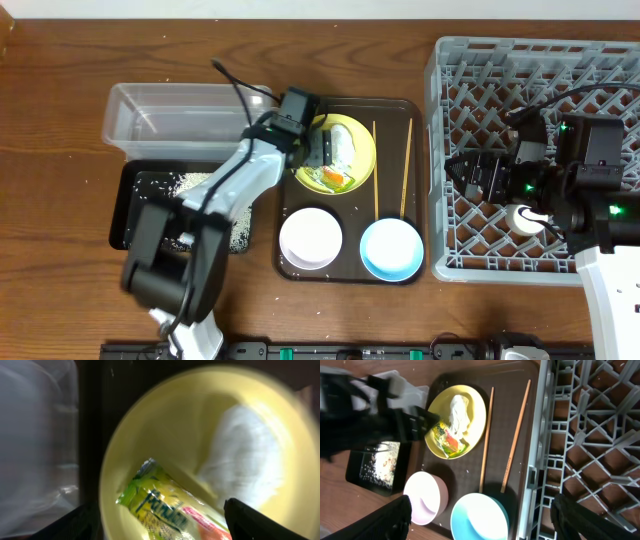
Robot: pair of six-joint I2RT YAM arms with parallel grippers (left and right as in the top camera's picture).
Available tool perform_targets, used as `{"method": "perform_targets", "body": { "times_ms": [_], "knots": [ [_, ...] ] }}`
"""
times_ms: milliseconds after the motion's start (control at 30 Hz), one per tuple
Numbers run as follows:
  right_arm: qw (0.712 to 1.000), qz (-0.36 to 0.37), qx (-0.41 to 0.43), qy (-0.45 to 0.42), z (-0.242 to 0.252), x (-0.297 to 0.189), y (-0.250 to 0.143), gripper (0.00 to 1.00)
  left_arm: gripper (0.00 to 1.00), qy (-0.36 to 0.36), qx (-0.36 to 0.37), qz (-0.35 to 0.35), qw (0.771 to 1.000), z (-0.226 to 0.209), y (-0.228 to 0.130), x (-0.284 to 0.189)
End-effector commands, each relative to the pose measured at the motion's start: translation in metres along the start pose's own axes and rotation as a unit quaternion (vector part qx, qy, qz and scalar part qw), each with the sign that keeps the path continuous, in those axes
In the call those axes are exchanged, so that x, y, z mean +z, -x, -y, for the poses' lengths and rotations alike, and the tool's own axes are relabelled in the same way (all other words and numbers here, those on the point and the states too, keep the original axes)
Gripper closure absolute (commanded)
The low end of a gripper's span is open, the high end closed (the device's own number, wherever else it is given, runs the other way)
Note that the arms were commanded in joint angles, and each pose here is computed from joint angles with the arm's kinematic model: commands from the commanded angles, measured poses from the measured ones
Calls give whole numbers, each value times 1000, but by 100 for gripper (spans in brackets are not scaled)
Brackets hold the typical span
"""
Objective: Sort waste into correct bins and load items into the dishwasher rack
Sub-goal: 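Pick the snack wrapper from yellow plate, drop into clear bin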
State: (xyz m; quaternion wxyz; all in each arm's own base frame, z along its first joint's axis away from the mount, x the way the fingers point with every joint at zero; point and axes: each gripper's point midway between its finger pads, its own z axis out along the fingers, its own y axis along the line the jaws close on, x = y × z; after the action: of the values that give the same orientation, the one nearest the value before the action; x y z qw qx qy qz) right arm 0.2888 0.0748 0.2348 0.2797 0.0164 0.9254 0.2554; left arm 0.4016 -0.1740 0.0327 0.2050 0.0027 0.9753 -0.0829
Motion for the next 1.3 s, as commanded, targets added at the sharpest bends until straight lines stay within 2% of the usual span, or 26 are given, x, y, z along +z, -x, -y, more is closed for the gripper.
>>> {"method": "perform_targets", "body": {
  "times_ms": [0,67,133,200,300,367,567,733,833,867,900,933,967,1100,1267],
  "knots": [
    [1000,1,-8,2,-5,-1,1,13,20,16,16,-9,1000,-2,-5,13],
    [1000,1,-8,2,-4,-1,1,12,30,20,19,-22,999,-3,-13,21],
    [1000,0,-8,2,-4,-1,1,12,56,21,21,-28,999,-2,-17,23],
    [1000,-2,-7,2,-4,-1,0,12,74,19,22,-27,999,0,-17,20],
    [1000,-5,-6,1,-4,-1,-2,12,91,1,24,-21,999,10,-13,7],
    [1000,-7,-8,1,-4,-1,-3,12,94,-14,18,-14,1000,17,-7,-8],
    [1000,-9,-7,1,-3,-1,-4,12,94,-14,1,49,999,13,21,-82],
    [1000,-9,-7,1,-4,-1,-4,12,94,82,-57,155,983,-55,65,-138],
    [1000,-8,-8,1,-4,-1,-3,12,94,128,-102,180,970,-103,81,-143],
    [1000,-8,-8,1,-4,-1,-3,12,91,134,-114,181,968,-114,85,-139],
    [1000,-8,-8,1,-4,-1,-3,12,83,141,-127,184,964,-127,89,-133],
    [1000,-8,-8,1,-4,-1,-3,12,60,145,-136,188,962,-136,94,-127],
    [1000,-8,-8,1,-4,-1,-3,12,46,144,-143,188,961,-143,97,-120],
    [1000,-8,-10,0,-3,-1,-3,12,31,75,-139,178,971,-123,101,-111],
    [1000,-6,-9,-12,1,-1,-3,11,31,-50,-83,167,981,-44,99,-116]
  ]
}}
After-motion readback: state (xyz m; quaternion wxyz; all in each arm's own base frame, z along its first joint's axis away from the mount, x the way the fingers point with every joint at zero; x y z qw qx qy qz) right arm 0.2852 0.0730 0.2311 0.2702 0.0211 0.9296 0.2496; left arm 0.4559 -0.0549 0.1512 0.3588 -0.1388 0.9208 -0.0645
